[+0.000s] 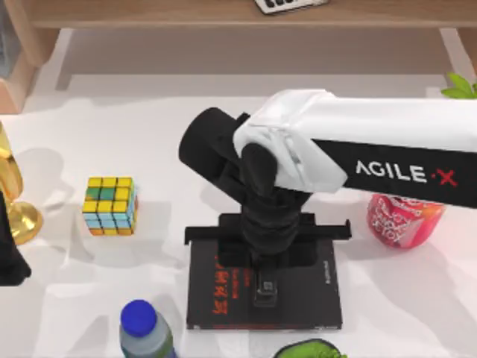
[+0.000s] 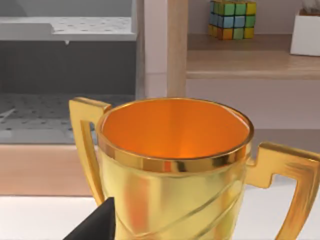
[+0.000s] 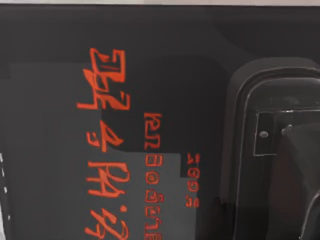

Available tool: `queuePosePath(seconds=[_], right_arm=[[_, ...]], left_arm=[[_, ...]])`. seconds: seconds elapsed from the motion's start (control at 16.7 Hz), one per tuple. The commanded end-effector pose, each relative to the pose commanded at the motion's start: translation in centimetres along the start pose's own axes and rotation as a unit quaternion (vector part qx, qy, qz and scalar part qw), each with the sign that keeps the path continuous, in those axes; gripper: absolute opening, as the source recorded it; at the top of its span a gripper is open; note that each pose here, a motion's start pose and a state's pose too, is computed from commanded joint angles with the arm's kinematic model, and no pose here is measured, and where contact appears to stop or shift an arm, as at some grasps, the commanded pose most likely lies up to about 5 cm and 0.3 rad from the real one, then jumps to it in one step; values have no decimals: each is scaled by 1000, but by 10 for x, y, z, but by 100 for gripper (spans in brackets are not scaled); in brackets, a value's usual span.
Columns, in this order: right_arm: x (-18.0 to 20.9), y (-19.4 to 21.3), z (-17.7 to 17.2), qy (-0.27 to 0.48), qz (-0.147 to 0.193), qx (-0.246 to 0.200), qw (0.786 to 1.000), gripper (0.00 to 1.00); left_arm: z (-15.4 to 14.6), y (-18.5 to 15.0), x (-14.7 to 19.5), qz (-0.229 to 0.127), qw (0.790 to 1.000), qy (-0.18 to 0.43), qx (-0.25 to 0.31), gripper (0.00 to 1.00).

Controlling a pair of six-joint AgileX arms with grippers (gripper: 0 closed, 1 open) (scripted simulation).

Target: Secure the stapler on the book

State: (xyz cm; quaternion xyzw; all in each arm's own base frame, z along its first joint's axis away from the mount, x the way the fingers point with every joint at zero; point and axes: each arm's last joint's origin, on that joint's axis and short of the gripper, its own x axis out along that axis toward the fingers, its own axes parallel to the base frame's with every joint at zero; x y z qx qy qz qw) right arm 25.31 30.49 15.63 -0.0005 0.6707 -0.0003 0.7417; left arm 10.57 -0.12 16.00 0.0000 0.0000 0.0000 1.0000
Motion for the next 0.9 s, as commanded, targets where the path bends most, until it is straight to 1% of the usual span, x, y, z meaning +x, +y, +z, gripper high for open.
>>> queuePosePath(seconds=[0.54,0.6,0.9], right_arm=[[0,0,0,0,0,0,1000,98],[0,0,0,0,0,0,1000,100],[0,0,0,0,0,0,1000,100]], left_arm=[[0,0,0,0,1000,0,0,100],[0,0,0,0,1000,0,0,100],[0,0,0,0,1000,0,0,100]])
